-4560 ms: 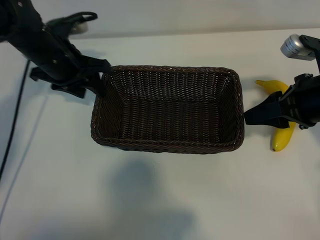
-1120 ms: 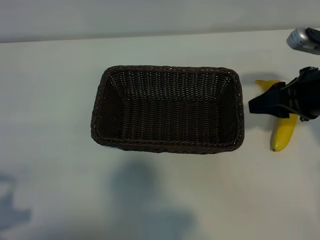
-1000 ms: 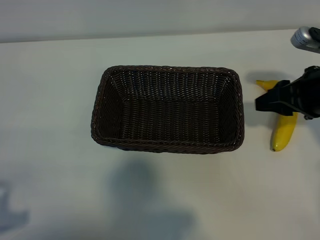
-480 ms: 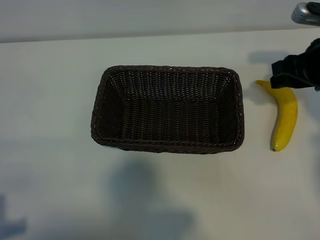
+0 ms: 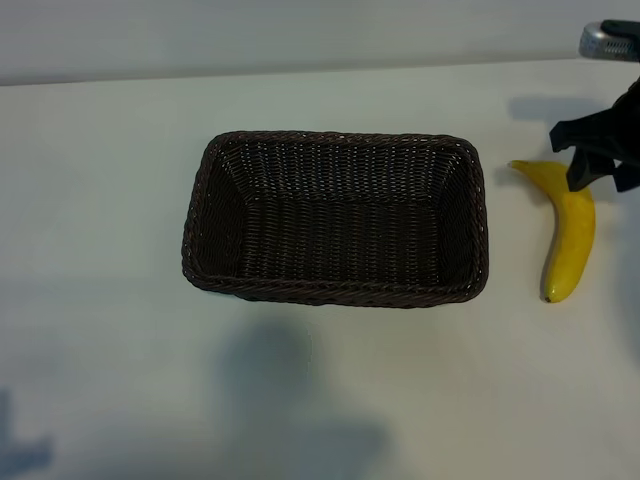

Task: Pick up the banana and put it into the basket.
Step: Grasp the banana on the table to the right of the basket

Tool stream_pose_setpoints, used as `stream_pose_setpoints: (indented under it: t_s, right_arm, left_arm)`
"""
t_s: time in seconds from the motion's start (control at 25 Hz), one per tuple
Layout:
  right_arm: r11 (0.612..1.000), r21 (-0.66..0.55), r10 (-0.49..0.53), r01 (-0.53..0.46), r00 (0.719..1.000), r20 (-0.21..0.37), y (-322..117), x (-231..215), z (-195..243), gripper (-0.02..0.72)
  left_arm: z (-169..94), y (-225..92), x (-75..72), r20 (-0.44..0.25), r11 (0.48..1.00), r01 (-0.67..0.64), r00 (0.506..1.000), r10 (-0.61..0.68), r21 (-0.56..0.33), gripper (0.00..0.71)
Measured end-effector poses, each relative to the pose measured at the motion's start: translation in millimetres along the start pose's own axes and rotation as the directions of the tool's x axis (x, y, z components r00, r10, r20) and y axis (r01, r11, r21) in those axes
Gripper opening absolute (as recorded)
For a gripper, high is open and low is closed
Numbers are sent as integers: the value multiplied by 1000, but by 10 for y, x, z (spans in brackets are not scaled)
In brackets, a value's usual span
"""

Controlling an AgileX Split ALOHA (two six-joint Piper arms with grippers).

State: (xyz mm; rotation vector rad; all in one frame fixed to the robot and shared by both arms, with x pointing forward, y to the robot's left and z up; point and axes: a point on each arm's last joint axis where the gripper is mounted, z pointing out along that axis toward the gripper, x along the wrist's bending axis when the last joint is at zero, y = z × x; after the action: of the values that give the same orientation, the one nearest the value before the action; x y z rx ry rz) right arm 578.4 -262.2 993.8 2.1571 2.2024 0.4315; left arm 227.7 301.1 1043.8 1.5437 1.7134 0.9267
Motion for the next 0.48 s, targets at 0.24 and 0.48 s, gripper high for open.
stream_pose_setpoints:
  t_s: [0.24, 0.48]
  right_arm:
    - [998, 61, 23, -24, 1000, 7, 6, -36, 213, 503]
    - [999, 39, 35, -36, 999, 14, 61, -67, 371, 503]
  left_arm:
    - [0, 0, 0, 0, 1000, 0, 1000, 0, 0, 490]
    - [0, 0, 0, 0, 1000, 0, 1000, 0, 0, 490]
